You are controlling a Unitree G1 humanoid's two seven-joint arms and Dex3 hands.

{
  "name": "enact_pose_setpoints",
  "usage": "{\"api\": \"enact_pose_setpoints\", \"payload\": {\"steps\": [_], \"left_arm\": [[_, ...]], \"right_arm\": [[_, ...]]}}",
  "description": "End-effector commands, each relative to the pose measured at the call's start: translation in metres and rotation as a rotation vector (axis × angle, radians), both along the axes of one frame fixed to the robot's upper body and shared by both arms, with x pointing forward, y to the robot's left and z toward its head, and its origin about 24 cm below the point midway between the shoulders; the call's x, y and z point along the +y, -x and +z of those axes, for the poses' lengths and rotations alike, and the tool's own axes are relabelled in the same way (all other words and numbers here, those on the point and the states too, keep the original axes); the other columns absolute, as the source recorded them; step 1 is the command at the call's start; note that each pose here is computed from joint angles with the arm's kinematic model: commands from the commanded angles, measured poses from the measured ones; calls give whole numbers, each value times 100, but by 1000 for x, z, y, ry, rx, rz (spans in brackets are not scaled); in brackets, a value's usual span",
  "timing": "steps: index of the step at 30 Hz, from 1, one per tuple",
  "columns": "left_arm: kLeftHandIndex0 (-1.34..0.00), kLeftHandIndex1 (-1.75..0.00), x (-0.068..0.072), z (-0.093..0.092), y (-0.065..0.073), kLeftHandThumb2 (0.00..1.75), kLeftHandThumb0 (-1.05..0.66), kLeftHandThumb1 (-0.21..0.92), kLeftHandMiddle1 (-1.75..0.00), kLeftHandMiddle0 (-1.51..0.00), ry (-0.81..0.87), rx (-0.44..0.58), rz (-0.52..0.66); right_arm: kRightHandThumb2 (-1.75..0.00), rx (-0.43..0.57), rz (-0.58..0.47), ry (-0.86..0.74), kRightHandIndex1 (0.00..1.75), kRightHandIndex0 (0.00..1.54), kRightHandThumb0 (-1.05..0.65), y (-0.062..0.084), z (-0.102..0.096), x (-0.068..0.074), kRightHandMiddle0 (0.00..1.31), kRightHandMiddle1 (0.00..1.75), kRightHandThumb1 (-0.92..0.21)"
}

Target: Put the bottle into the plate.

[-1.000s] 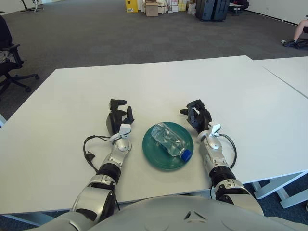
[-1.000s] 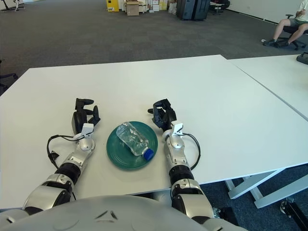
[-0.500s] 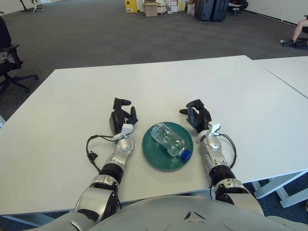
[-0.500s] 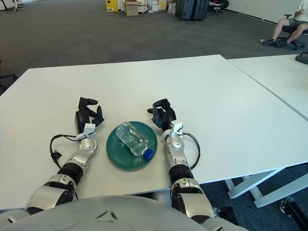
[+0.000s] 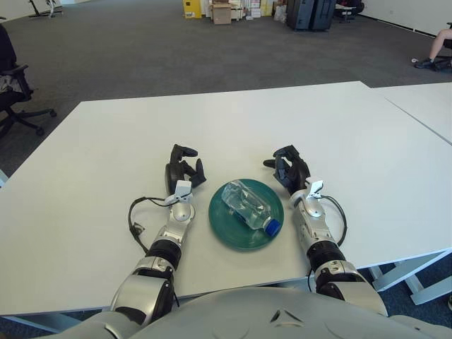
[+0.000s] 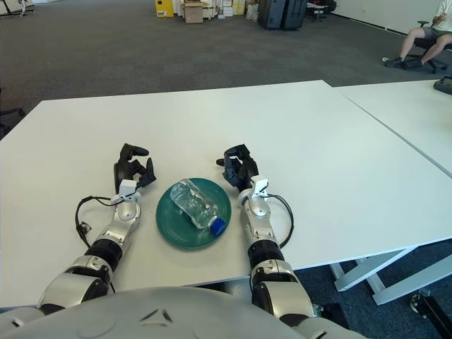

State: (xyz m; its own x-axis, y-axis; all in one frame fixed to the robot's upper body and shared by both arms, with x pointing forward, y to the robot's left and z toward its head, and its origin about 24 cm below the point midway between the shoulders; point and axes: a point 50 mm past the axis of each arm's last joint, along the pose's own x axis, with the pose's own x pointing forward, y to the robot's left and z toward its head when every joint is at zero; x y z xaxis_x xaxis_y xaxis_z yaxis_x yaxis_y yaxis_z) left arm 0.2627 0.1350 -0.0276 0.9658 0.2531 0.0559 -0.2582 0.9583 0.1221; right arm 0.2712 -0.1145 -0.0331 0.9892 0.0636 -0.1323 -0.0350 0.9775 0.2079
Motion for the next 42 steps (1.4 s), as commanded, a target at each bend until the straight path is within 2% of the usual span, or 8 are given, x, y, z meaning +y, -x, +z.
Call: {"api": "enact_pose_setpoints", "payload": {"steps": [1,27,42], "left_arm": [[-63,-175,-3,-14,14,134,-48,29,-175,-116,83,57,-65],[-81,-175,-5,-4,12,161,-58,8,-175,-130,187,33,-137],[-84,-175,-6,-2,11,165,-60,5,-175,-132,122,4,-58]], "right_arm": [[-78,121,-15,-11,117,45,-37,14,-21,-2,31,174,-73],[-74,106,-63,9,117,40,-37,13,-21,-2,28,175,-76],[-74,81,-79,42,116,40,-37,11,-19,-6,29,175,-76]]}}
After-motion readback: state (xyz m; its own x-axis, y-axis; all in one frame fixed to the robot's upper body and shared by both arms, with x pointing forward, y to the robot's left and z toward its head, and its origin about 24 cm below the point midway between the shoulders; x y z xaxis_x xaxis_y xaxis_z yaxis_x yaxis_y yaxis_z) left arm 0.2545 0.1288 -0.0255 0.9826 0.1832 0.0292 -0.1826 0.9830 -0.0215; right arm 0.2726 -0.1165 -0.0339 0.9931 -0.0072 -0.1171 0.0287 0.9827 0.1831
